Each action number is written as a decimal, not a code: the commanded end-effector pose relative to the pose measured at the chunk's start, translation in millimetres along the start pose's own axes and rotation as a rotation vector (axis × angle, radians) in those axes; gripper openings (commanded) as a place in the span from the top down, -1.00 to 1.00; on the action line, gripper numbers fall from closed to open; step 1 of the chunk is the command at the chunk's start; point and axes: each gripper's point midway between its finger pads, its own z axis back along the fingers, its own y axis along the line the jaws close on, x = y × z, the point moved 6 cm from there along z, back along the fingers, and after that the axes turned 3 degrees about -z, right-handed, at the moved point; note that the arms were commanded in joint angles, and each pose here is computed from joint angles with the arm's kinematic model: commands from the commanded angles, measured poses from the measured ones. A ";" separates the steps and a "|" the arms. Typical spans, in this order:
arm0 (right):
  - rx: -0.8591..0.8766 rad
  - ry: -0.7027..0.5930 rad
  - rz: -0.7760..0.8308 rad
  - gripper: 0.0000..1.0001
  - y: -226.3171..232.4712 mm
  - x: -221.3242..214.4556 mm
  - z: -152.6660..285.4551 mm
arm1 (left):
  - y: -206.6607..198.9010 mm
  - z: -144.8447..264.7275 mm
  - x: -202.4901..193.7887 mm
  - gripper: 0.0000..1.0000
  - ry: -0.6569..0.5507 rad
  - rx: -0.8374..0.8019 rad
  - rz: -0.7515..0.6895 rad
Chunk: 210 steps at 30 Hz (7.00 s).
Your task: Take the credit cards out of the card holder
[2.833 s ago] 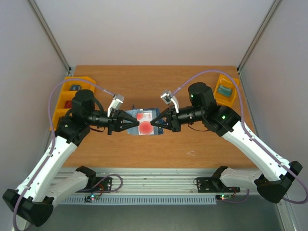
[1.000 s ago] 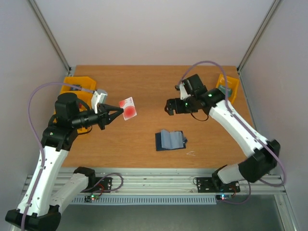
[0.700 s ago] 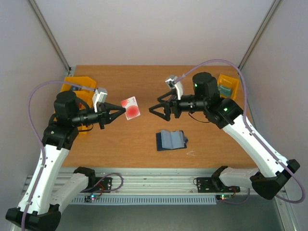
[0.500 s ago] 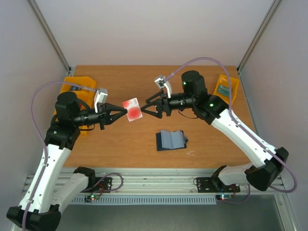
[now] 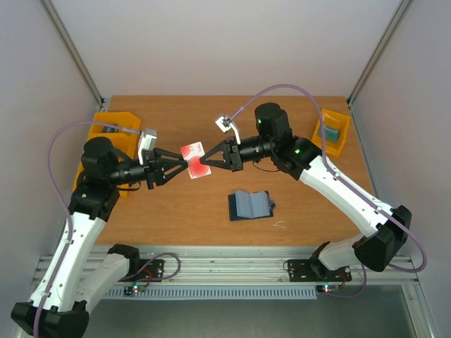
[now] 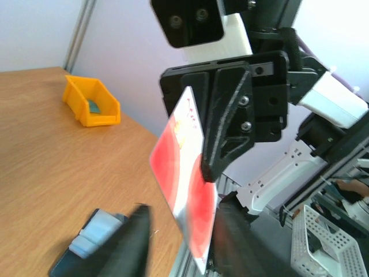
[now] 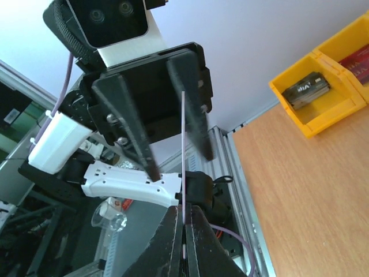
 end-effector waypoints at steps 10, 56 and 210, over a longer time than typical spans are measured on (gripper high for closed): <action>-0.349 0.028 -0.451 0.98 -16.6 -5.2 50.9 | 0.4 36.0 0.4 -0.48 0.180 0.474 -1.107; -0.720 -0.159 -0.396 -0.97 -40.3 31.1 104.9 | 49.4 24.5 -7.2 1.00 0.797 0.660 -1.919; -1.568 -0.671 0.175 -0.97 -279.6 -186.8 267.7 | 291.8 90.9 -136.2 -0.99 -0.202 1.399 -0.173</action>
